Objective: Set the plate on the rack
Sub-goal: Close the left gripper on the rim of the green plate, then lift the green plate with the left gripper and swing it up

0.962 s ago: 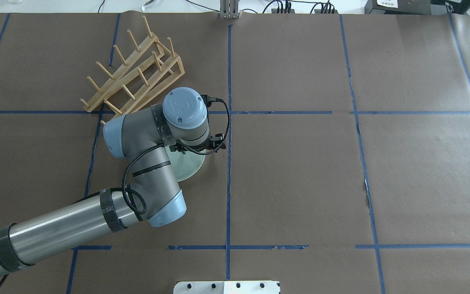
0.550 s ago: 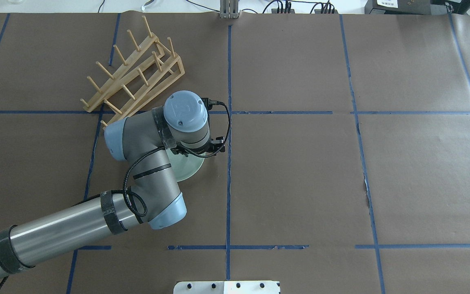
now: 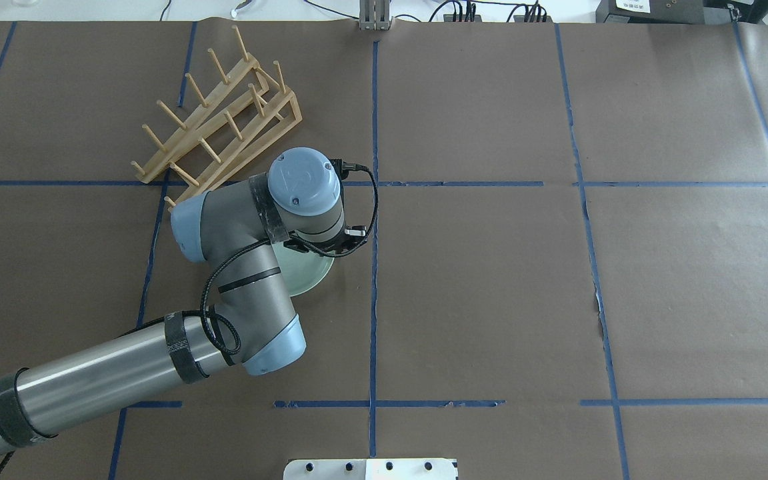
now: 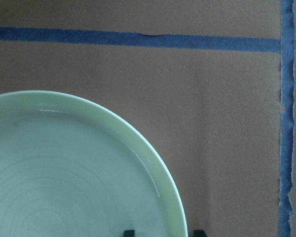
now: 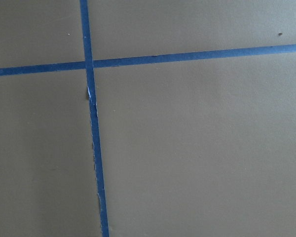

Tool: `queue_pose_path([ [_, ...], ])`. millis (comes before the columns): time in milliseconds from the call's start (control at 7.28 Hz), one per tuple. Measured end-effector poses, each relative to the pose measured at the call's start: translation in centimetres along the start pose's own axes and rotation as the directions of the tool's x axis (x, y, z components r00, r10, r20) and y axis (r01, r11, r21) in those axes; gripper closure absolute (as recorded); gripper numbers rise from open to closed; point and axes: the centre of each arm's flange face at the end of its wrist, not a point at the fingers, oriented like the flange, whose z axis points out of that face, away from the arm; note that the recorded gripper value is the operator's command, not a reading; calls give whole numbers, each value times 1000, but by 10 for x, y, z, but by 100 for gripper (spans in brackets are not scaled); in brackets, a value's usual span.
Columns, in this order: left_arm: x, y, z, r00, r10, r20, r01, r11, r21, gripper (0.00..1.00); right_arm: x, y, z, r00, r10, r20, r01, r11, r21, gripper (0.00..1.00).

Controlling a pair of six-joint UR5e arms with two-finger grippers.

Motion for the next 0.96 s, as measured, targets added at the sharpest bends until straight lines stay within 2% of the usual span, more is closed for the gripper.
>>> queue_pose_path([
  [412,7,4,-26,999,9,-35,-8,1000,12,100,0,0,0,1000,1,0,-1,1000,0,0],
  [550,7,2,-56,999,5,-51,-4,1000,27,100,0,0,0,1000,1,0,-1,1000,0,0],
  [962,-18,-15,-195,994,-38,-103,49,993,110,100,0,0,0,1000,1,0,-1,1000,0,0],
])
